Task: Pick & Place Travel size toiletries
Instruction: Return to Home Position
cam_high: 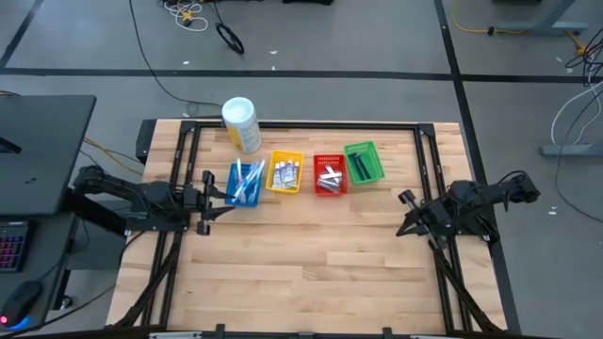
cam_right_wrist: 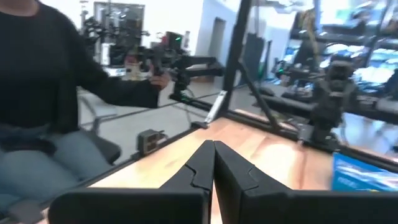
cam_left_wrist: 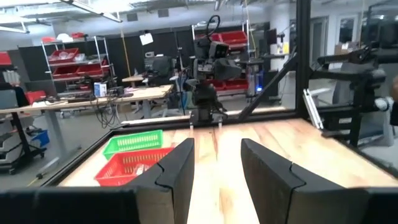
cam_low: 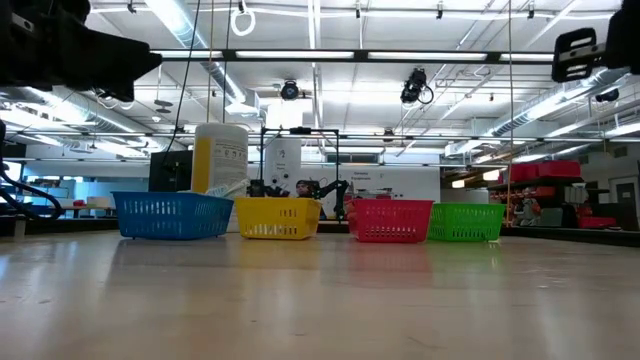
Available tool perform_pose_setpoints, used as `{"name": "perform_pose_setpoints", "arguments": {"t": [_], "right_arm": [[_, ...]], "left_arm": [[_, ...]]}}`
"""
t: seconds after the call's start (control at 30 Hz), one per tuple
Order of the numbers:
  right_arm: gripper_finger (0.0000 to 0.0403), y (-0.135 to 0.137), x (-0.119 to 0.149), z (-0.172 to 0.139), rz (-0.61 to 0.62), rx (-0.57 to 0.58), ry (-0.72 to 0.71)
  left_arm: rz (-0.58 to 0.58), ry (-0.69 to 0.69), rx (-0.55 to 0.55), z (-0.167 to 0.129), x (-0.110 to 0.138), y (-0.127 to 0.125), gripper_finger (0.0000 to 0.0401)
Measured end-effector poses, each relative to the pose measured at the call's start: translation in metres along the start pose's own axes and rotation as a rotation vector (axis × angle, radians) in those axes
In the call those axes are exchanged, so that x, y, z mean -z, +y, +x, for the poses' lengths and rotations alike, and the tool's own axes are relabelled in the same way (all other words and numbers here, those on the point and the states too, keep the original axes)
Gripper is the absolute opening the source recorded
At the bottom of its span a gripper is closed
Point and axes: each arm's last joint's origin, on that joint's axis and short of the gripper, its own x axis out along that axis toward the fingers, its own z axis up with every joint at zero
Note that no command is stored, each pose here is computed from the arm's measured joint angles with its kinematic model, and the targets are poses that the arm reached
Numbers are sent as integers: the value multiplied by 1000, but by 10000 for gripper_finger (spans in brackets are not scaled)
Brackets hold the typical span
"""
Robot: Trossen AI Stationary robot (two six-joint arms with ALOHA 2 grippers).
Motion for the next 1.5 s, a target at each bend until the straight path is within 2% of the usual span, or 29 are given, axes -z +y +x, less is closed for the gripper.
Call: {"name": "perform_pose_setpoints", "arguments": {"t": [0.17,0.3,0.47,0.6,1.5], "right_arm": [[15,0,21,6,1,37,-23],[15,0,19,6,20,54,-37],[15,-4,22,6,41,187,1],[15,-6,23,6,74,248,10],[15,-6,22,5,76,252,9]], "left_arm": [[13,10,1,0,1,0,138],[7,22,2,0,2,0,138],[15,33,-4,0,3,0,139],[-44,33,-5,0,3,0,139],[-62,30,-6,0,3,0,139]]}}
